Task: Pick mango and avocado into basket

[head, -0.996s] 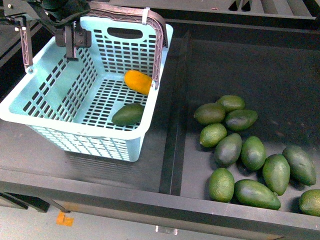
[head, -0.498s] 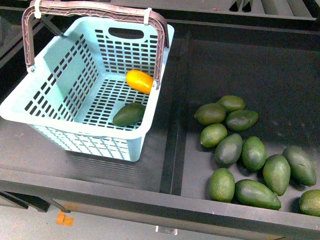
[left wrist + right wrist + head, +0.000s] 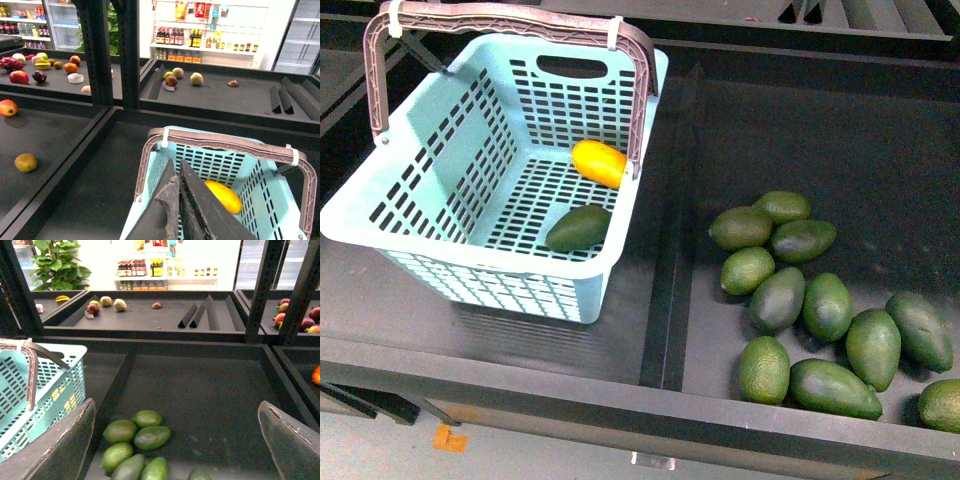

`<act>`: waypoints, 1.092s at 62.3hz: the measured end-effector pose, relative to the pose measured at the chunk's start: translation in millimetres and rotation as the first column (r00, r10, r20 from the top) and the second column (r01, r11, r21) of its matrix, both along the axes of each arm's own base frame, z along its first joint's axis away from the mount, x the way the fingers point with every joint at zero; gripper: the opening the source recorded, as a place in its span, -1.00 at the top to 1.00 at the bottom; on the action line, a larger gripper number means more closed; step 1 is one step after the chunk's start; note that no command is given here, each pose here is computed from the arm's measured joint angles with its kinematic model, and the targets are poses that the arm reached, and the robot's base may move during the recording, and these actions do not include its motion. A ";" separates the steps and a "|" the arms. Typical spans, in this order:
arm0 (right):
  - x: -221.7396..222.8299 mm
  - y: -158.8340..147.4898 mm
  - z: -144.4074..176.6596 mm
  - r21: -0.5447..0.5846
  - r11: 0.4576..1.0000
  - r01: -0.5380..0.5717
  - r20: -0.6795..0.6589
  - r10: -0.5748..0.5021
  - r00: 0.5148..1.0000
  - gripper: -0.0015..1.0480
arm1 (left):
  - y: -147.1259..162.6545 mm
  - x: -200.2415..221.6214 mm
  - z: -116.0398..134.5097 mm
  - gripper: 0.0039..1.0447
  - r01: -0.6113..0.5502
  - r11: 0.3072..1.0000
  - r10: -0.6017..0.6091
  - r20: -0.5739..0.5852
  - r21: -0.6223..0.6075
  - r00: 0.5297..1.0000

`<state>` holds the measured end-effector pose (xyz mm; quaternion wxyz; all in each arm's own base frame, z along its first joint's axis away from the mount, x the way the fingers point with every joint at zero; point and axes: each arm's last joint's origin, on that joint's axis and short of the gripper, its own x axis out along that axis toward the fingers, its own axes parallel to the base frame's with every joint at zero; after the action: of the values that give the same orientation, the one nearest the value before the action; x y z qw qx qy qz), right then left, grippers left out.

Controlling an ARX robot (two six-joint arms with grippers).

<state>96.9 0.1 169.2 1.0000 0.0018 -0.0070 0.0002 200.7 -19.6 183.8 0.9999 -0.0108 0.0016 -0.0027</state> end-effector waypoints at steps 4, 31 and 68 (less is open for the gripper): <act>0.0 0.0 0.0 0.000 1.000 0.000 0.000 0.000 1.000 -0.83 | 4.7 -12.1 -4.2 0.96 -0.005 1.000 0.005 -0.005 0.004 1.000; 0.0 0.0 0.0 0.000 1.000 -0.001 0.000 0.001 1.000 -0.83 | 19.0 -58.6 -19.1 0.96 -0.001 1.000 0.001 -0.004 0.010 1.000; 0.0 0.0 0.0 0.000 1.000 -0.001 0.000 0.001 1.000 -0.83 | 19.1 -84.2 -12.1 0.96 -0.002 1.000 0.001 0.019 0.010 1.000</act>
<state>96.9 0.1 169.2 1.0000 0.0018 -0.0070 0.0006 116.5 -0.5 171.7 1.0000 -0.0056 -0.0077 -0.0020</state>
